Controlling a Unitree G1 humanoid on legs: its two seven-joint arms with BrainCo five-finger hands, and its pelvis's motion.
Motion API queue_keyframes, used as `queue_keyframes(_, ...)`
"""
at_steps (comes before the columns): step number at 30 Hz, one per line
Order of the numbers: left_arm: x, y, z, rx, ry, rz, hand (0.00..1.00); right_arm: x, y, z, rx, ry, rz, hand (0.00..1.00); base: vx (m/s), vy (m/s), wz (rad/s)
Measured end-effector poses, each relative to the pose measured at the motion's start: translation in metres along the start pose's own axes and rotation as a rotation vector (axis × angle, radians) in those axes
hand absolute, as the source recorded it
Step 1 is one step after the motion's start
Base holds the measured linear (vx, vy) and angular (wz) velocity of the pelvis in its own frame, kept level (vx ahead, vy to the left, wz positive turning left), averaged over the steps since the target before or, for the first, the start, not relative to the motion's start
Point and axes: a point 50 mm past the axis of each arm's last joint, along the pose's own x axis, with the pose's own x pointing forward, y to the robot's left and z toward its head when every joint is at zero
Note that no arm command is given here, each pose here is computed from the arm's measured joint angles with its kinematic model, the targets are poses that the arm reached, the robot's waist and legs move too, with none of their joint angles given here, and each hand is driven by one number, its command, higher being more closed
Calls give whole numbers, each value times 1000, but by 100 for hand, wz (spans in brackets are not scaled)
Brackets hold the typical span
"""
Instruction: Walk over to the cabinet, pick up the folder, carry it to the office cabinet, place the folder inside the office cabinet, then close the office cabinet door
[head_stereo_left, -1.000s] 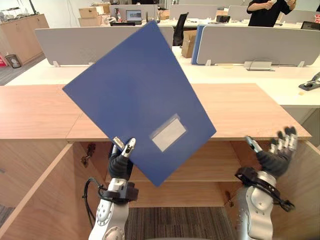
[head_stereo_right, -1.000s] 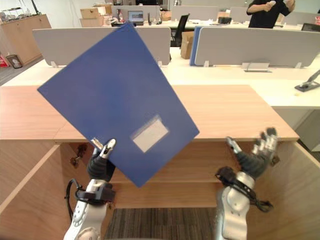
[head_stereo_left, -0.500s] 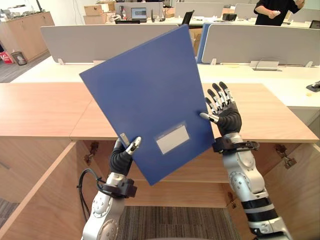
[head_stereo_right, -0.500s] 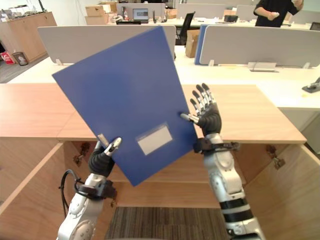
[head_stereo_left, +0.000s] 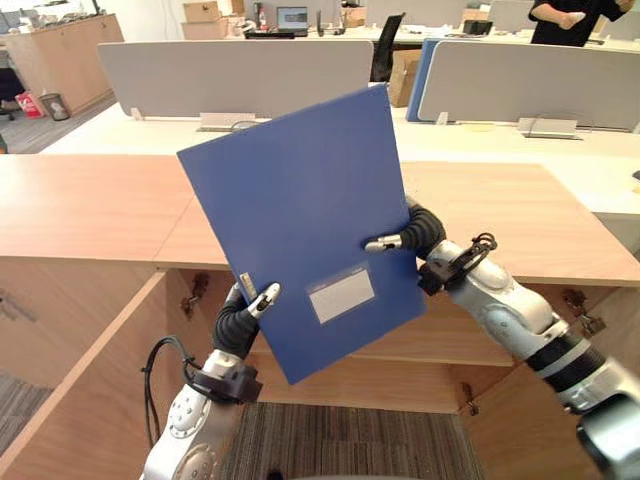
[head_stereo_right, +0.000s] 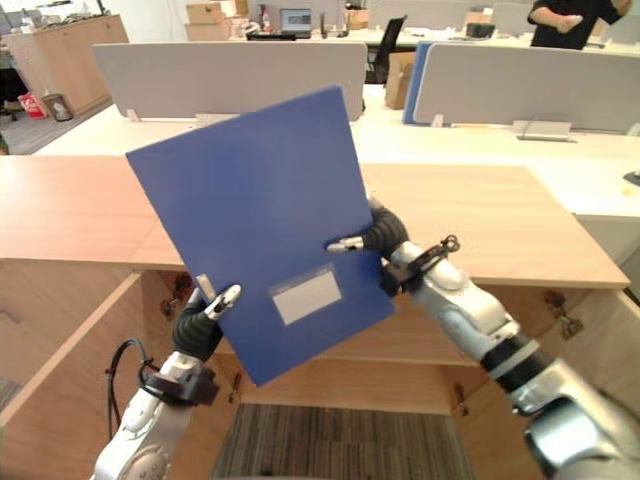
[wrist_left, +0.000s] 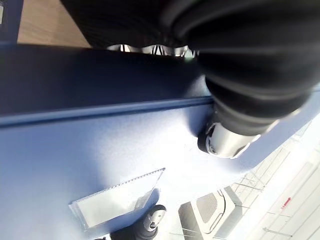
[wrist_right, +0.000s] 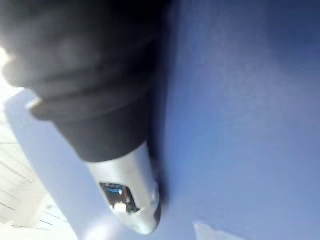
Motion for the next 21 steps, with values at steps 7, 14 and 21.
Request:
queue_keyframes(7,-4,2,1,38,19,-34,100,-7,-5,5,-21,121,74,100,0,0,0)
queue_keyframes(14,-10,-4,-2,79,61,-129,0,-19,-7,26,-132,126,132,100,0,0,0)
queue_keyframes(21,-17,-3,-20,57,162,-205,0,-21,-1,34,-247,111,182,100,0,0,0)
